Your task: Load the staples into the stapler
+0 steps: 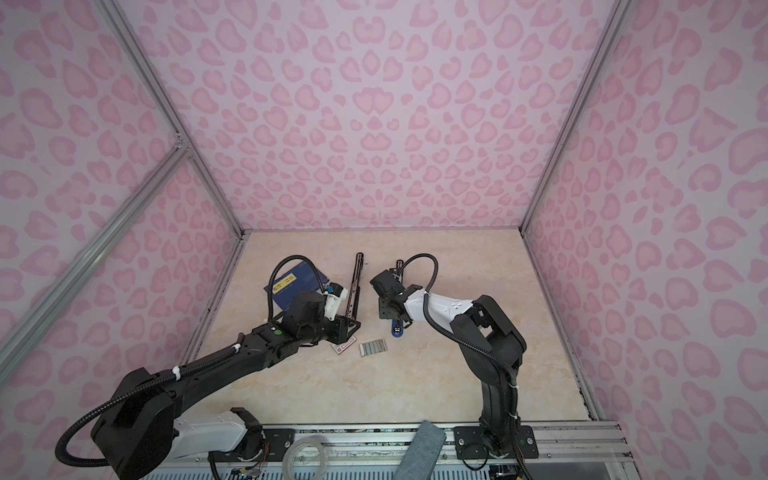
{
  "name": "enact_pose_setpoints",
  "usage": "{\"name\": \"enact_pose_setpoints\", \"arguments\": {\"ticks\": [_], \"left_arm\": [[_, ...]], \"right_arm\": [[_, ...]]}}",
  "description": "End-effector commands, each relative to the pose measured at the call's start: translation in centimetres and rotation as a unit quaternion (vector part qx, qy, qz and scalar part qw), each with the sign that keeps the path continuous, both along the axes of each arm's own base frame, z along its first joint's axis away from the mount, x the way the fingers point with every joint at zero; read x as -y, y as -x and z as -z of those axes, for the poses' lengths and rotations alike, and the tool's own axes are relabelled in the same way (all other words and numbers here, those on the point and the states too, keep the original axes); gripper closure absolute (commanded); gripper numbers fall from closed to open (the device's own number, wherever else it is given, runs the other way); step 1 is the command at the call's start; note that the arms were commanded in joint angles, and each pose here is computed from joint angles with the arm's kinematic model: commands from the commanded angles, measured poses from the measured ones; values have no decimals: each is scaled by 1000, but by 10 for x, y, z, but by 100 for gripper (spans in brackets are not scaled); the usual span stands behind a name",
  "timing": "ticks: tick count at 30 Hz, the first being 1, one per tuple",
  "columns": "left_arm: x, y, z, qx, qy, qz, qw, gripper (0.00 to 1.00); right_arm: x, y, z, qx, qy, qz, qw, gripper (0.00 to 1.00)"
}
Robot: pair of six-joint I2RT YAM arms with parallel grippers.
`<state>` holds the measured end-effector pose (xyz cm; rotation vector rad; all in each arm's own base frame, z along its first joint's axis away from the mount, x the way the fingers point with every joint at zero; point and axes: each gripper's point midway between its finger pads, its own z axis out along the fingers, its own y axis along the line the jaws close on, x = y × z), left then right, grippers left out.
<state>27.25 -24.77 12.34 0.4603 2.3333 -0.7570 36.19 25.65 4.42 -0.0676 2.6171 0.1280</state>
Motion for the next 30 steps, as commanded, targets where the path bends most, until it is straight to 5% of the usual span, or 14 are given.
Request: {"name": "enact_pose_setpoints", "arguments": {"ticks": [1, 22, 30], "left_arm": [[3, -2, -4, 6, 6, 2, 1000, 51], [-2, -8, -5, 1, 0, -22, 1000, 50], [9, -19, -1, -58, -1, -48, 997, 42]], "right_arm": [[3, 22, 11, -28, 4, 0, 1000, 64], [6, 55, -22, -4, -23, -9, 1000, 59], [44, 51, -54, 36, -53, 19, 998, 56]]}}
